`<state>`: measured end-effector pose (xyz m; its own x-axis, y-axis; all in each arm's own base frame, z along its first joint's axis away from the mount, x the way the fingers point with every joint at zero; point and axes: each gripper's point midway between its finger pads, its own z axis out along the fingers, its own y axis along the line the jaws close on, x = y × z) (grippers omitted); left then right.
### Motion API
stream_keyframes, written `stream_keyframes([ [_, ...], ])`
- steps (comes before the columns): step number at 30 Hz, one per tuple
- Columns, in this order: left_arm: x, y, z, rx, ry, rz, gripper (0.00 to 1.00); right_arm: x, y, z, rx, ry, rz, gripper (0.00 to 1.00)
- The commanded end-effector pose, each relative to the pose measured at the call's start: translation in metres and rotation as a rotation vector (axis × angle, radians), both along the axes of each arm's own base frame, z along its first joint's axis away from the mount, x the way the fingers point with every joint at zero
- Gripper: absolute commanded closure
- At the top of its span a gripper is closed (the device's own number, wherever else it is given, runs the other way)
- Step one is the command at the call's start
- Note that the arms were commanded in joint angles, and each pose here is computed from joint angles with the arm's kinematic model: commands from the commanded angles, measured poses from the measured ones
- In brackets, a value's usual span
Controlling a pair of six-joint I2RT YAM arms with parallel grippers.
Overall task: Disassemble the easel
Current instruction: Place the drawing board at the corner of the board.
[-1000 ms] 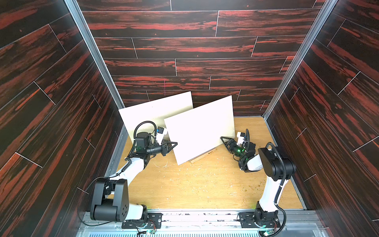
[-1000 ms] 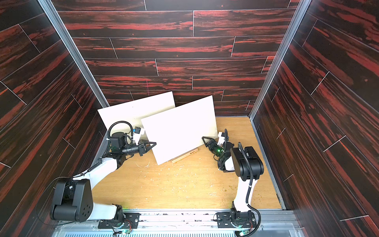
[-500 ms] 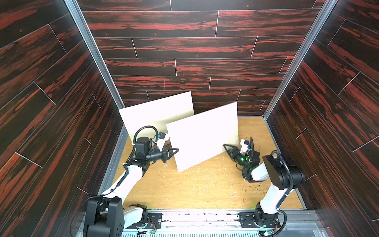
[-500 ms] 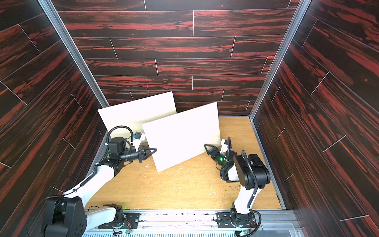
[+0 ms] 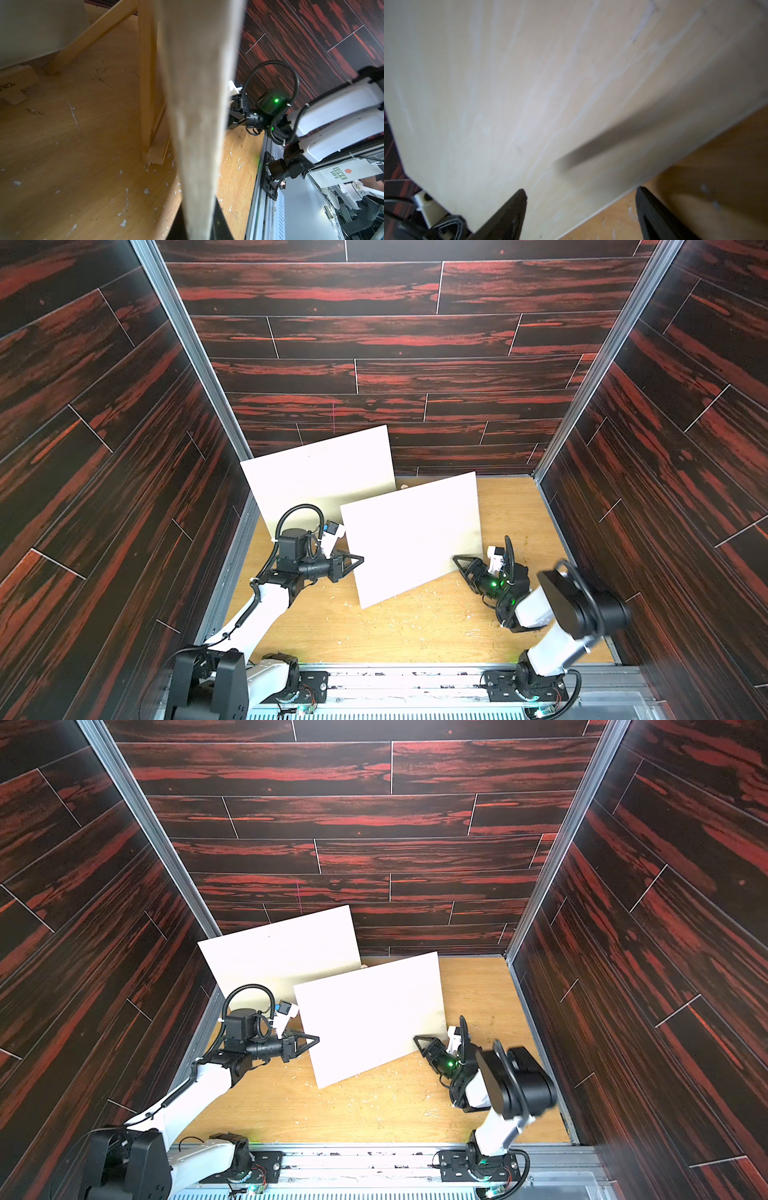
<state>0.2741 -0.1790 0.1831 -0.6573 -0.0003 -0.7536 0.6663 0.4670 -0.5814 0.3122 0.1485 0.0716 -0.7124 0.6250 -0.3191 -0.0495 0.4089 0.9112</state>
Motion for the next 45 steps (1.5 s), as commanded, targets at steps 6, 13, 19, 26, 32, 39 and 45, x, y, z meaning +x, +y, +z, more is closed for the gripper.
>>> stream_keyframes([
  [6,-0.004,0.008,-0.002,0.086,-0.067,0.039,1.00,-0.004,0.016,0.031,-0.090,0.006,0.097,0.14],
  [13,-0.016,0.009,-0.001,0.082,-0.033,0.034,1.00,0.024,-0.007,0.057,-0.287,0.018,0.108,0.08],
  [19,-0.024,0.006,-0.005,0.054,0.053,0.009,1.00,0.064,-0.052,0.079,-0.408,-0.026,0.088,0.02],
  [26,-0.030,0.004,-0.005,0.055,0.068,-0.005,1.00,0.106,-0.076,0.079,-0.456,-0.101,0.141,0.01],
  [32,-0.030,0.005,-0.007,0.062,0.067,-0.004,1.00,0.134,-0.062,0.078,-0.408,-0.177,0.266,0.01],
  [39,-0.029,0.004,-0.010,0.066,0.079,-0.008,1.00,0.142,-0.041,0.085,-0.332,-0.248,0.383,0.02],
  [45,-0.028,0.004,-0.010,0.063,0.095,-0.010,1.00,0.116,-0.013,0.073,-0.275,-0.246,0.484,0.02],
])
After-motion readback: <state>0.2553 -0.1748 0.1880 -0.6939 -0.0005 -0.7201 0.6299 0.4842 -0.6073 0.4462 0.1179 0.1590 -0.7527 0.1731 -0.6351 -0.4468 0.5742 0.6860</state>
